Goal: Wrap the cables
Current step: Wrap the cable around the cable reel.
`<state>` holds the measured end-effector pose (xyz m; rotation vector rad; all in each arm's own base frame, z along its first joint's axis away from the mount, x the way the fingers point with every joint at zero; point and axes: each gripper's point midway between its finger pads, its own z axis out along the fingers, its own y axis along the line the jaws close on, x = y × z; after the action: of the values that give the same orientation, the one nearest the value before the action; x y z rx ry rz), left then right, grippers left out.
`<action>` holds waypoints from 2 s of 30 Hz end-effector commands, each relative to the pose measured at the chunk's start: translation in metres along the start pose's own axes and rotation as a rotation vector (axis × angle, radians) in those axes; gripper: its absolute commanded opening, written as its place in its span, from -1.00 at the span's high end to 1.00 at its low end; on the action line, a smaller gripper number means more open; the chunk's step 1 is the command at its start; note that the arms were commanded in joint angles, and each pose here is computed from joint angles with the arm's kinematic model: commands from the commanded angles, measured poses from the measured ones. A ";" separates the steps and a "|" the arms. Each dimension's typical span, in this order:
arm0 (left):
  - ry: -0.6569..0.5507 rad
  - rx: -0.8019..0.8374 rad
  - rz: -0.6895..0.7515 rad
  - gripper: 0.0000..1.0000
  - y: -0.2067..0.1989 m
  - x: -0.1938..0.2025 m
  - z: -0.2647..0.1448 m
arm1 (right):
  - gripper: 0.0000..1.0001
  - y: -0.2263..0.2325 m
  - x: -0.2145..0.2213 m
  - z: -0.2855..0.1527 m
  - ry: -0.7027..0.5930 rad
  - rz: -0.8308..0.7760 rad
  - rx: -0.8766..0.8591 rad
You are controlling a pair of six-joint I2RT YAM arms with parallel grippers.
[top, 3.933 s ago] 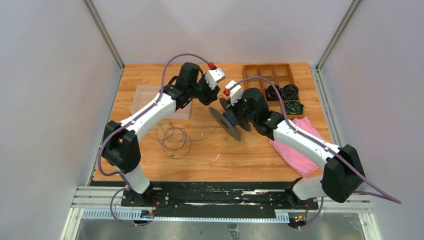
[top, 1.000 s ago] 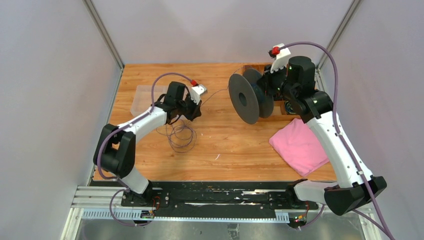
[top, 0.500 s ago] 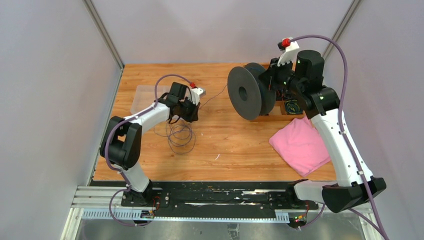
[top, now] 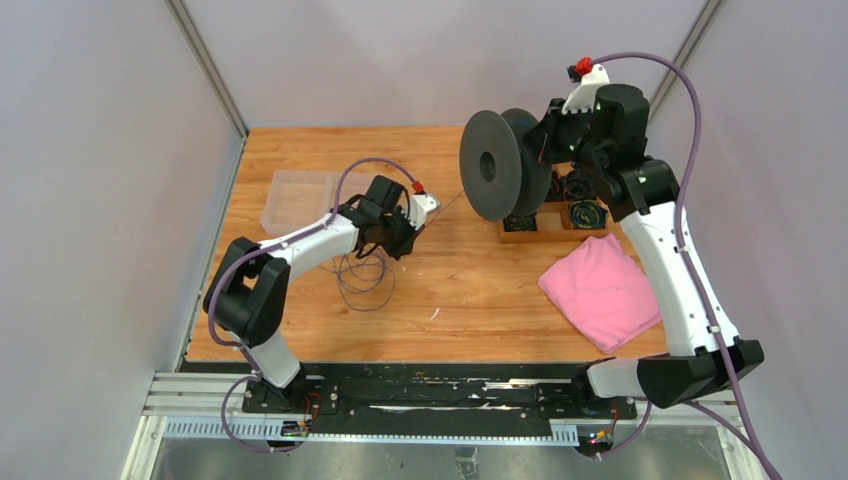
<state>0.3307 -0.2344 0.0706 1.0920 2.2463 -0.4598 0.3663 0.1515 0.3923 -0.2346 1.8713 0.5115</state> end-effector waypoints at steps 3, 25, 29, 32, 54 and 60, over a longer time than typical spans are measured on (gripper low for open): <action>-0.052 0.026 0.119 0.99 -0.026 -0.022 -0.011 | 0.99 -0.021 -0.033 -0.001 -0.099 0.050 0.119; -0.097 0.165 0.424 0.99 -0.135 -0.081 -0.019 | 0.99 -0.063 0.000 0.022 -0.053 0.046 0.301; -0.111 0.196 0.426 0.99 -0.144 -0.091 -0.025 | 0.99 -0.071 0.013 0.026 -0.039 0.019 0.331; -0.115 0.211 0.428 0.99 -0.147 -0.099 -0.030 | 0.99 -0.073 0.023 0.030 -0.028 -0.008 0.345; -0.216 0.296 0.453 0.99 -0.176 -0.160 -0.093 | 0.99 -0.078 0.055 0.039 -0.033 -0.198 0.391; -0.217 0.263 0.441 0.99 -0.171 -0.174 -0.100 | 0.99 -0.067 0.072 0.040 -0.017 -0.278 0.339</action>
<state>0.2411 -0.3839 0.2543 1.5614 1.7119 -0.6693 0.4031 0.1042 0.2674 -0.1983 1.9772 -0.0088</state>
